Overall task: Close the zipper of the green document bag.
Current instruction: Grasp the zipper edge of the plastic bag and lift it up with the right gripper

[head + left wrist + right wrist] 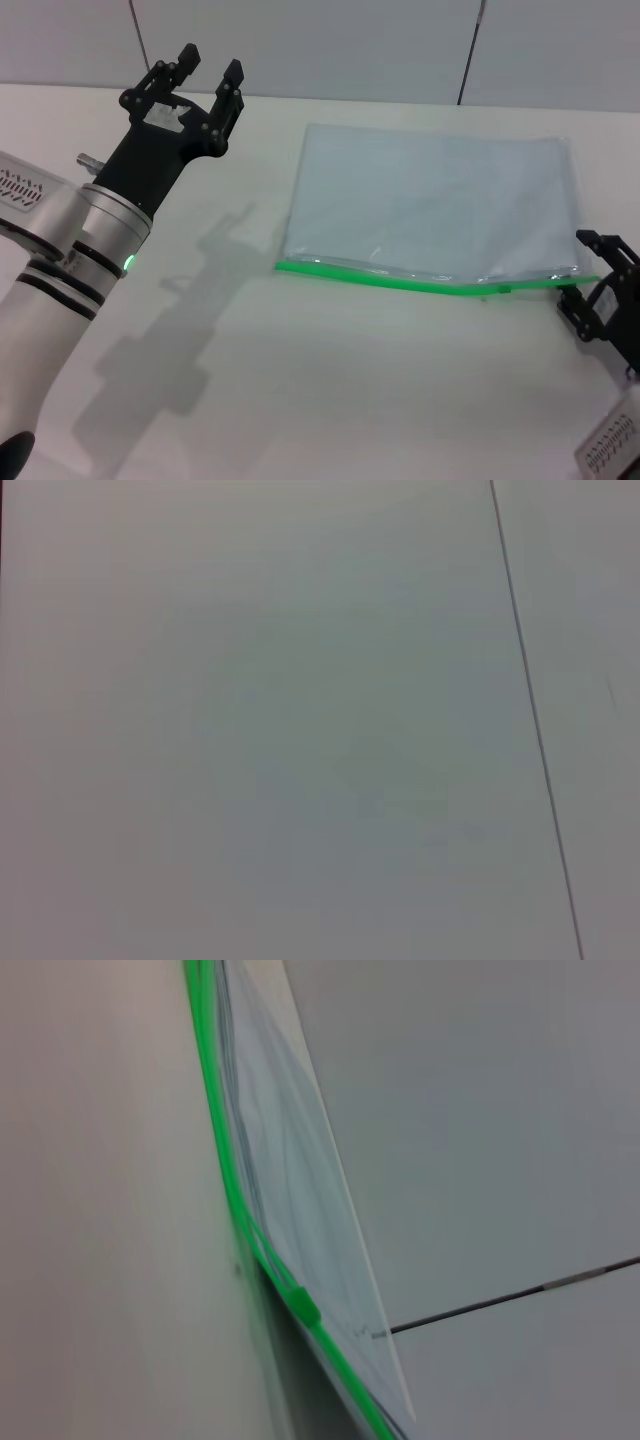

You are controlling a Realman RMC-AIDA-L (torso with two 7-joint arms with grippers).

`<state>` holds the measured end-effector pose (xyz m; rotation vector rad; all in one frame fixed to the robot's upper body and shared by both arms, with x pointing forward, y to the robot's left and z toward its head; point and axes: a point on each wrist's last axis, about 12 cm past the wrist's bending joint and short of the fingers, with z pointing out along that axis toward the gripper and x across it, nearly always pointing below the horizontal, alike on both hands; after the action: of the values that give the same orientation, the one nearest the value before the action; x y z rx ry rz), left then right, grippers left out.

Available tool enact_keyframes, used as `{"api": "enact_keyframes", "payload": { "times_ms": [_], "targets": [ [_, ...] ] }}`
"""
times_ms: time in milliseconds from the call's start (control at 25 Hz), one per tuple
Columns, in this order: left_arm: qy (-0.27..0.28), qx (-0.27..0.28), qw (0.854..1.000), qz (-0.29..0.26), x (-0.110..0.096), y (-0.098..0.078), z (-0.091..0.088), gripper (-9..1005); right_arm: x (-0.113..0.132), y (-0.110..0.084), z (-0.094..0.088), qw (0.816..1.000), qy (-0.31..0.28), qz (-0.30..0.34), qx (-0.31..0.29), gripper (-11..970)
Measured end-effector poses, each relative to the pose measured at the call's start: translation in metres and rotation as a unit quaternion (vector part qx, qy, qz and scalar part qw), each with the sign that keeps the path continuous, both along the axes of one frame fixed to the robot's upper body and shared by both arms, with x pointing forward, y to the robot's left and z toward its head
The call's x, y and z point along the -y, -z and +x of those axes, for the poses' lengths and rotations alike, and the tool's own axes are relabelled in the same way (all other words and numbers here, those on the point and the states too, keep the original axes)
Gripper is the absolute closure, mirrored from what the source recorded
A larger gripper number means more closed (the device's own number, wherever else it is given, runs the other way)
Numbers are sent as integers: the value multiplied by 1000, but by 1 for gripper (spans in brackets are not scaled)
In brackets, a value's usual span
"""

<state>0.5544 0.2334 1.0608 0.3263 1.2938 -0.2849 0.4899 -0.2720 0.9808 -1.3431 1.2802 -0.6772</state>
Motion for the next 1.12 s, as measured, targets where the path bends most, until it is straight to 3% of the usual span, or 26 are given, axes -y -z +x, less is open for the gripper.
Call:
{"api": "enact_keyframes", "payload": {
  "times_ms": [600, 840, 1120],
  "targets": [
    [1, 1, 1000, -1, 1, -1, 1, 488, -21, -10, 20, 999, -5, -36, 18, 295],
    [1, 2, 1000, 0, 1, -1, 1, 488, -29, -13, 29, 999, 6, -49, 9, 439],
    [4, 2, 1000, 2, 2, -1, 1, 488, -33, -12, 30, 999, 5, -53, -1, 682]
  ]
}}
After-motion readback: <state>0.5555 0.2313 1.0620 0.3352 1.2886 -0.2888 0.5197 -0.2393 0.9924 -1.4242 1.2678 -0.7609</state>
